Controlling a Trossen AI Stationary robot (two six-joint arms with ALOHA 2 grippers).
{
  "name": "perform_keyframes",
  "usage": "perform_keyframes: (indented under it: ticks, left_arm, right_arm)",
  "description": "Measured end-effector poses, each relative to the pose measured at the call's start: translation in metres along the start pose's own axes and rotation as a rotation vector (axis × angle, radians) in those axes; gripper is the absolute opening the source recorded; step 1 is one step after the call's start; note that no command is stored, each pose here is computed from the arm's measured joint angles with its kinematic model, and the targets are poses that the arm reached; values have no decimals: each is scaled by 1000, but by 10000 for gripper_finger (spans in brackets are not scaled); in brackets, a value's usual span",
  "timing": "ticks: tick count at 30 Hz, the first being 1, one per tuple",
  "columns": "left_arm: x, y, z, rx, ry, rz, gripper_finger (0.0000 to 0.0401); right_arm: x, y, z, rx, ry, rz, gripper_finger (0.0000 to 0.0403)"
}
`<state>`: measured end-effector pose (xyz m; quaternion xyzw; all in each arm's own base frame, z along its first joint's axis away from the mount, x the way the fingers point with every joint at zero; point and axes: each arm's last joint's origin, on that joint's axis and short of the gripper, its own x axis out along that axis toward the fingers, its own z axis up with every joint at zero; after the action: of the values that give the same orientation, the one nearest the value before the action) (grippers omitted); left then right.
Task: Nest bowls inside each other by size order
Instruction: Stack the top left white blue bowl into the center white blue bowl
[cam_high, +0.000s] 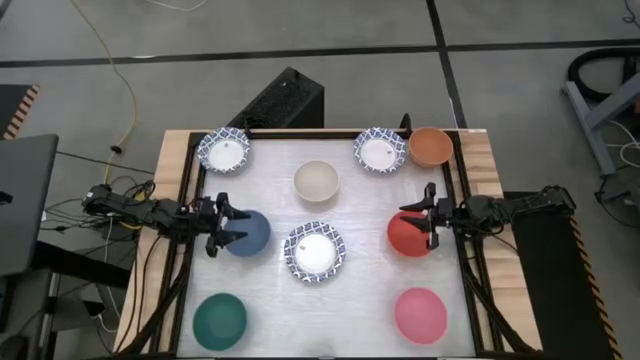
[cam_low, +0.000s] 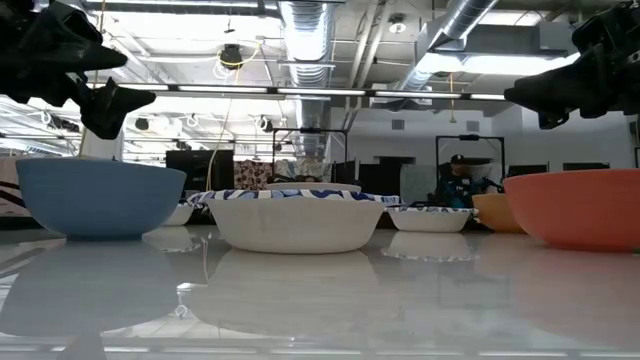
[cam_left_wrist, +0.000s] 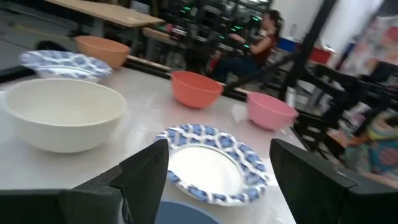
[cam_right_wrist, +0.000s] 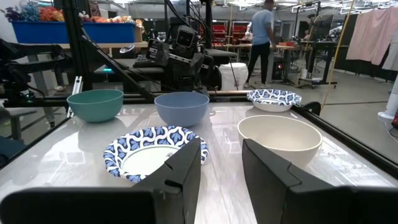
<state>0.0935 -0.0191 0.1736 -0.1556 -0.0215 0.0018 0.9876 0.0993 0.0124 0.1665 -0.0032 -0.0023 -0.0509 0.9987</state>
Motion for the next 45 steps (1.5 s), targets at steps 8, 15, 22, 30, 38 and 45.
perform_keyframes:
  ticks: [8, 15, 22, 30, 38, 45]
  left_arm:
    - [0, 1, 0, 0, -9, 24, 270]
    - [0, 1, 1, -9, -17, 41, 270]
    - [0, 1, 3, -19, -53, 69, 270]
    - [-2, -2, 20, -16, -179, 66, 270]
    - [-16, -16, 74, -9, -61, 27, 270]
    - [-23, -28, 121, -28, 204, 151, 270]
  right_arm:
    - [0, 0, 0, 0, 0, 0, 139]
    - [0, 0, 0, 0, 0, 0, 139]
    - [0, 0, 0, 0, 0, 0, 139]
    - [0, 0, 0, 0, -1, 0, 139]
    - [0, -2, 2, 77, -19, -15, 139]
    - [0, -1, 5, 336, -51, -7, 139]
